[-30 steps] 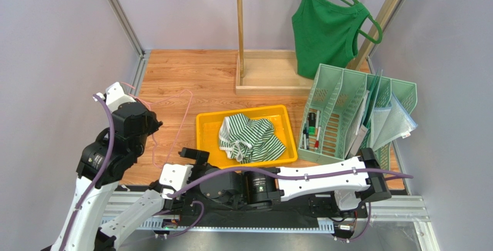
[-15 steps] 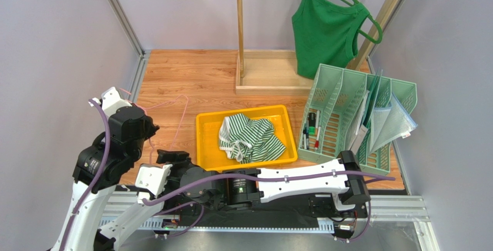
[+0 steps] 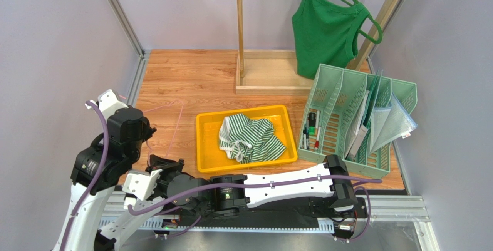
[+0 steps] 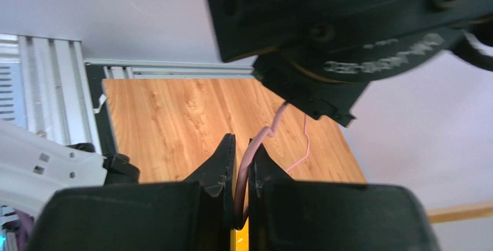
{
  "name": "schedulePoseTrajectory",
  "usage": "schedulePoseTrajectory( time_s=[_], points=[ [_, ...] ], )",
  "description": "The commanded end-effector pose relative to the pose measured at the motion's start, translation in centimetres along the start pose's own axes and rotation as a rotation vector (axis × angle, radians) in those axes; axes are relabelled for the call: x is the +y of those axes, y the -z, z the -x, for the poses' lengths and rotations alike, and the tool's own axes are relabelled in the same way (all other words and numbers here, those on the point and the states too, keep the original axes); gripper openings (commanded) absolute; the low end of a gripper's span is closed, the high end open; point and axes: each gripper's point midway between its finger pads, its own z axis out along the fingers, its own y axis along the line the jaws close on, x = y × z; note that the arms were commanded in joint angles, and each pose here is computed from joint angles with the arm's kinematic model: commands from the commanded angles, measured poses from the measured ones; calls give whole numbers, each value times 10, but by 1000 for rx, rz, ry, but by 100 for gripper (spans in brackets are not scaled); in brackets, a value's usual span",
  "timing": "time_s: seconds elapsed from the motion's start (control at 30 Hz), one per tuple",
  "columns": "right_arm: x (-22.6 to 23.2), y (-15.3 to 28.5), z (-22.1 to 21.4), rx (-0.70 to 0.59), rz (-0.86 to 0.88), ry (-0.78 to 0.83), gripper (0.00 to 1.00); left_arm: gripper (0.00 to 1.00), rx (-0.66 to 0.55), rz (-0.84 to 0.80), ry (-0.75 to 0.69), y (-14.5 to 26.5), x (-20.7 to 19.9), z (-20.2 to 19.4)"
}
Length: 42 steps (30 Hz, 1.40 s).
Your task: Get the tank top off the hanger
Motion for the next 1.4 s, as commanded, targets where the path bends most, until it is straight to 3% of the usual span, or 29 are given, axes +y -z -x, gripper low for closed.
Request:
schedulePoseTrajectory(
  time_s=[0.0, 0.07, 0.1, 0.17, 0.2, 0.3, 0.4, 0.63, 0.97, 1.13, 1.37],
  points=[
    [-30, -6, 15, -44, -139, -25, 0, 0, -43, -121, 52, 18, -9, 14],
    [-35, -3, 17, -61, -163, -44, 0, 6, -66, -178, 71, 26, -10, 16],
    [-35, -1, 14, -62, -161, -44, 0, 19, -77, -200, 80, 28, -10, 17],
    [-36, 1, 14, -77, -163, -58, 0, 34, -118, -246, 114, 36, -8, 22],
    [-36, 3, 11, -72, -165, -55, 0, 46, -136, -258, 119, 39, -7, 25],
    [-37, 5, 6, -67, -168, -66, 0, 61, -189, -302, 136, 51, -3, 36],
    [-40, 10, -6, -55, -180, -90, 0, 70, -209, -319, 143, 64, 1, 46],
    [-83, 36, -19, -89, -315, -180, 0, 71, -273, -380, 169, 91, 15, 59],
    [-222, 122, -7, -227, -552, -431, 0, 72, -394, -585, 136, 128, 28, 56],
    [-302, 173, -19, -281, -723, -549, 0, 73, -355, -594, 91, 125, 26, 44],
    [-374, 223, -28, -338, -867, -583, 0, 74, -254, -619, 6, 114, 10, 22]
  ],
)
